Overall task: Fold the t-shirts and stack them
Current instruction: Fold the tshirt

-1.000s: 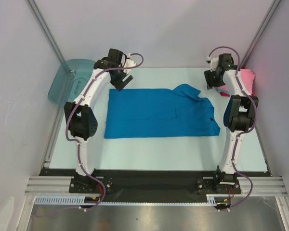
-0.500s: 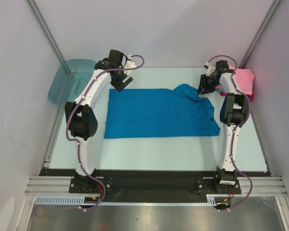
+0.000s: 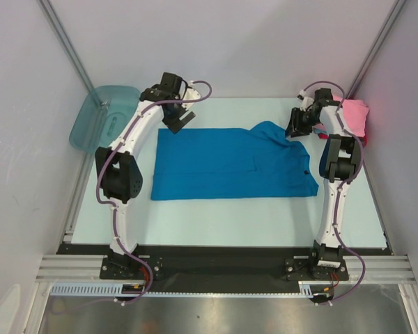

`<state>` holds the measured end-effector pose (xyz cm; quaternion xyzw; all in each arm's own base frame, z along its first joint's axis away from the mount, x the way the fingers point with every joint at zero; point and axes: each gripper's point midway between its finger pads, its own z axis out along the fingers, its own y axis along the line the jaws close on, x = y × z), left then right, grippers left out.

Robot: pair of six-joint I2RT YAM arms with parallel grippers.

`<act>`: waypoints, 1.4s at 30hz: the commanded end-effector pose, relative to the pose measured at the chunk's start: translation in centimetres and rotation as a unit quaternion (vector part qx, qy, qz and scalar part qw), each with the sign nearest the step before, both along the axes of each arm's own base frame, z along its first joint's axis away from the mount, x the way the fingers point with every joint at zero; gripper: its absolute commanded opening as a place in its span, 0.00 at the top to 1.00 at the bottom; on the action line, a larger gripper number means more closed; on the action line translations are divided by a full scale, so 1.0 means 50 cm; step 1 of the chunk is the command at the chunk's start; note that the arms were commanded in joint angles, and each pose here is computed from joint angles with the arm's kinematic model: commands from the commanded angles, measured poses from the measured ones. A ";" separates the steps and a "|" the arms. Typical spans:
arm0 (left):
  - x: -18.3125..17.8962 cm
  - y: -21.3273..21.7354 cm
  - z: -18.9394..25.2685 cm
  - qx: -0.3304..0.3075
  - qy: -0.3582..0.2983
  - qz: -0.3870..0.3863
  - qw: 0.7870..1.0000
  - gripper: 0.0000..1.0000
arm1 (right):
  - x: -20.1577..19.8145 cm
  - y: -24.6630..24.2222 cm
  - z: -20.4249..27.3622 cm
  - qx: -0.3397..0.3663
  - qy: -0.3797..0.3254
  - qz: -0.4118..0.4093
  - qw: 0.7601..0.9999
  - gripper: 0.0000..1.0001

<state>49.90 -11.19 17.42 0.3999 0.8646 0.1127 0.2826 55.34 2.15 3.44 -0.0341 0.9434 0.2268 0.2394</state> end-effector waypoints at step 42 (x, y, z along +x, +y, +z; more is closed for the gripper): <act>0.003 -0.029 0.080 0.003 -0.052 -0.024 0.998 0.14 | 0.045 0.015 -0.019 0.022 -0.016 -0.011 1.000 0.63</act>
